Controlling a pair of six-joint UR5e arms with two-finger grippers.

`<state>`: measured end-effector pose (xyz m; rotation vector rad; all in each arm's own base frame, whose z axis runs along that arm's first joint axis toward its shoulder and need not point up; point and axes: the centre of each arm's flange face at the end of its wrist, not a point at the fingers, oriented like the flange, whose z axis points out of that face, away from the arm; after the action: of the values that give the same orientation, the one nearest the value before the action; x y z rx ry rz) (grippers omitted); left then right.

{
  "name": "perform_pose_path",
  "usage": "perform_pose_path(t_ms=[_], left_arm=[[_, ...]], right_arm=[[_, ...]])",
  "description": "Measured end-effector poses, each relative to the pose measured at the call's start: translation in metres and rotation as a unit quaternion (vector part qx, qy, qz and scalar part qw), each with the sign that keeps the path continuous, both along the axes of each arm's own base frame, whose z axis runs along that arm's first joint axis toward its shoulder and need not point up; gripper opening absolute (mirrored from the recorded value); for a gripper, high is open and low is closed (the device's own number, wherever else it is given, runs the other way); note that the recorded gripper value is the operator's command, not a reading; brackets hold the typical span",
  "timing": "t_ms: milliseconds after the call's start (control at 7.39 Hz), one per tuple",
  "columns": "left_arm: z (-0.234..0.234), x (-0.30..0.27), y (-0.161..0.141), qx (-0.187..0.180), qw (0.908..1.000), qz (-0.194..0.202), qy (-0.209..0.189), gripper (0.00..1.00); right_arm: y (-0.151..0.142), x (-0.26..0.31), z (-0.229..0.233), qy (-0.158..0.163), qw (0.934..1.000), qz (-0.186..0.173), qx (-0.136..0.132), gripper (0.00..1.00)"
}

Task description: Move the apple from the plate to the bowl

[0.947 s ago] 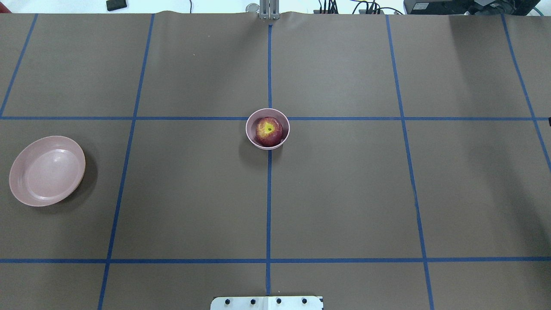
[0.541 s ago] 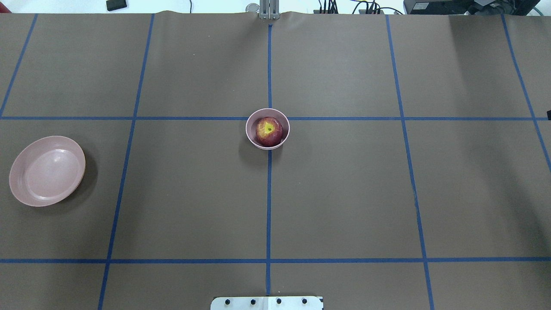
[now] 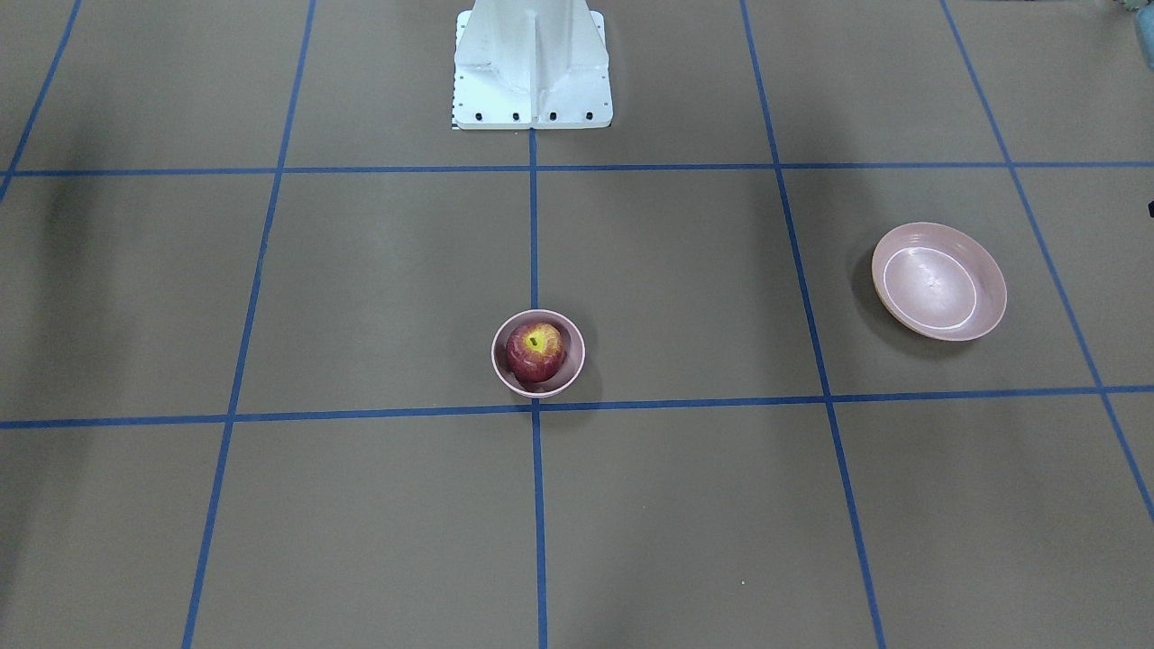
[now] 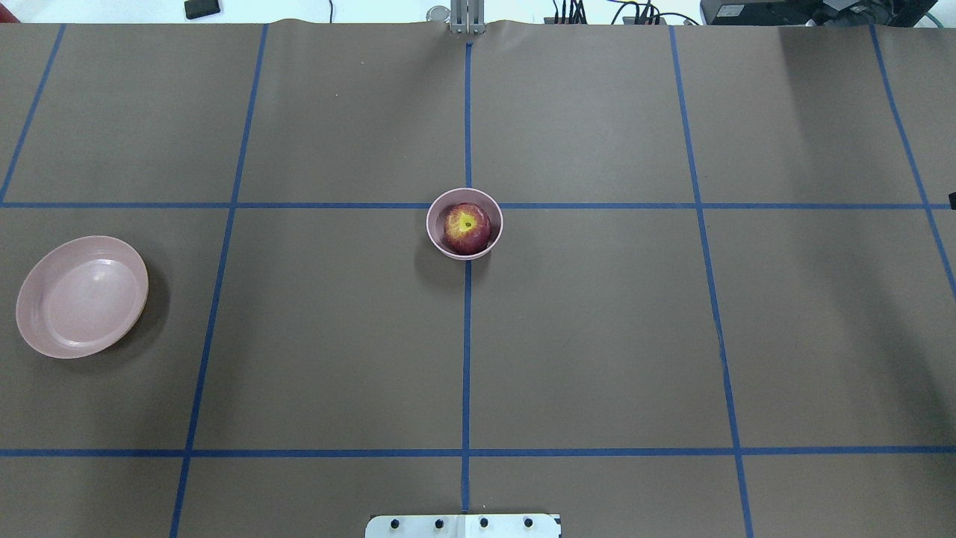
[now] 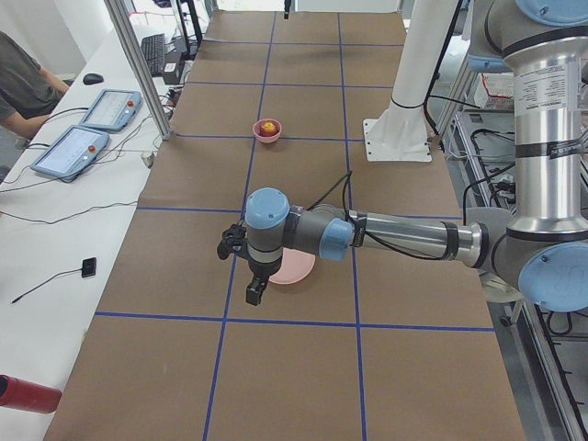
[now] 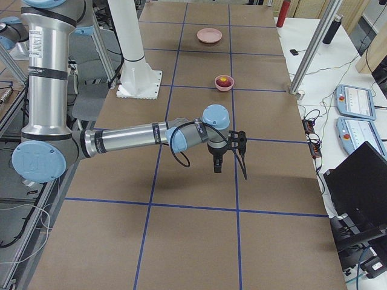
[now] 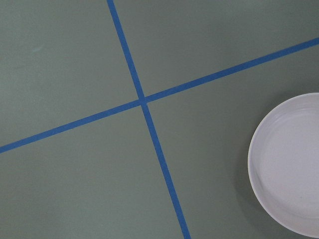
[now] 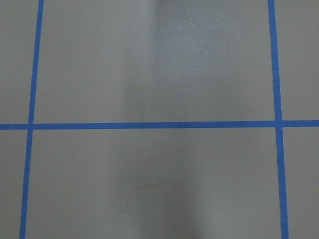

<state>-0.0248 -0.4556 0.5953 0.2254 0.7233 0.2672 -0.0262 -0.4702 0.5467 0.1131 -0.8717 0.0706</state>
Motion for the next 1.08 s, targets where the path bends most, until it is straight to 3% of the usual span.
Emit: perform_pose_path(t_ms=[1083], left_arm=[[-0.0089,0.0023,0.0083,0.004,0.9997,0.005,0.022,0.98]], right_arm=[[-0.0019,0.0003,0.0017,0.005,1.0000,0.001,0.001,1.00]])
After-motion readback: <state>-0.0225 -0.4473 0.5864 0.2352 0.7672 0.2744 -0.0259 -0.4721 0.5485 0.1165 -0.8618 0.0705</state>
